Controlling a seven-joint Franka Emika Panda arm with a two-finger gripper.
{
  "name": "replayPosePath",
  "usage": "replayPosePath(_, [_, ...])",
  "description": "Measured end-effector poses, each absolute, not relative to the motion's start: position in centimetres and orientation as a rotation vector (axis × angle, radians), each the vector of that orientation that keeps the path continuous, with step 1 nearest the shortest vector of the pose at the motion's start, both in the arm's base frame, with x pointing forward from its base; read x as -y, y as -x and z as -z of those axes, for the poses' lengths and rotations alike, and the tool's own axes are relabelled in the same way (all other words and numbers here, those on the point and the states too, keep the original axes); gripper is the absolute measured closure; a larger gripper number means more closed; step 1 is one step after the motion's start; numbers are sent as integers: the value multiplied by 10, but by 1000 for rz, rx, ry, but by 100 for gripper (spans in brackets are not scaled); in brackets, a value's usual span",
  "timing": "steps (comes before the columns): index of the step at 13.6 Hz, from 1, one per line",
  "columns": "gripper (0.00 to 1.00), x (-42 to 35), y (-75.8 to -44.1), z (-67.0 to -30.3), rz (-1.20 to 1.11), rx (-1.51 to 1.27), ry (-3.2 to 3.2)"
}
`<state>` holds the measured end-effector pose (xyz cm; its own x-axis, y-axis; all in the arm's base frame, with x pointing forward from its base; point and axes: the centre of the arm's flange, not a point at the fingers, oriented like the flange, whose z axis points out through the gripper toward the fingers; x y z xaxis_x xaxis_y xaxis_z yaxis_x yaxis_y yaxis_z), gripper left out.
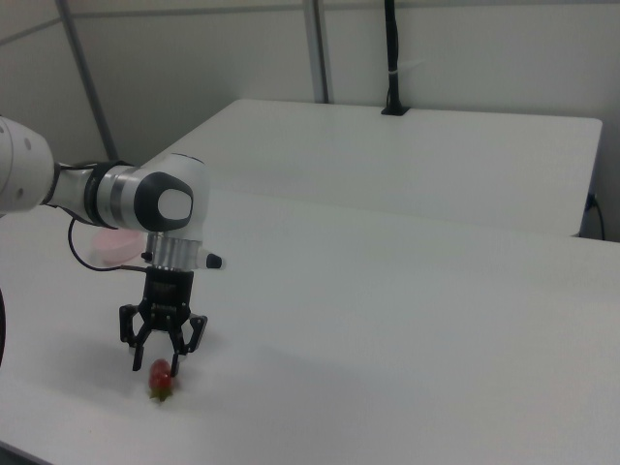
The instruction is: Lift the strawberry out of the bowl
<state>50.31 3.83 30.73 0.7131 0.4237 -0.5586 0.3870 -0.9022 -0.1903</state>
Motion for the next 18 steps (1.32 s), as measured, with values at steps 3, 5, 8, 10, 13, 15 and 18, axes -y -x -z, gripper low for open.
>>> replayPosePath(3, [5,-39,-507,-309,-933,663,2868])
replayPosePath(5, [0,-40,-517,-324,-883,625,2907])
replayPosePath(8, [0,-42,-551,-419,-575,421,3066])
replayPosePath(10, [0,-29,-563,-494,-335,250,3128])
replayPosePath(13, [0,0,-566,-562,-117,114,3151])
replayPosePath(15, [0,15,-565,-580,-62,66,3160])
replayPosePath(18, [0,28,-564,-584,-49,-53,3163])
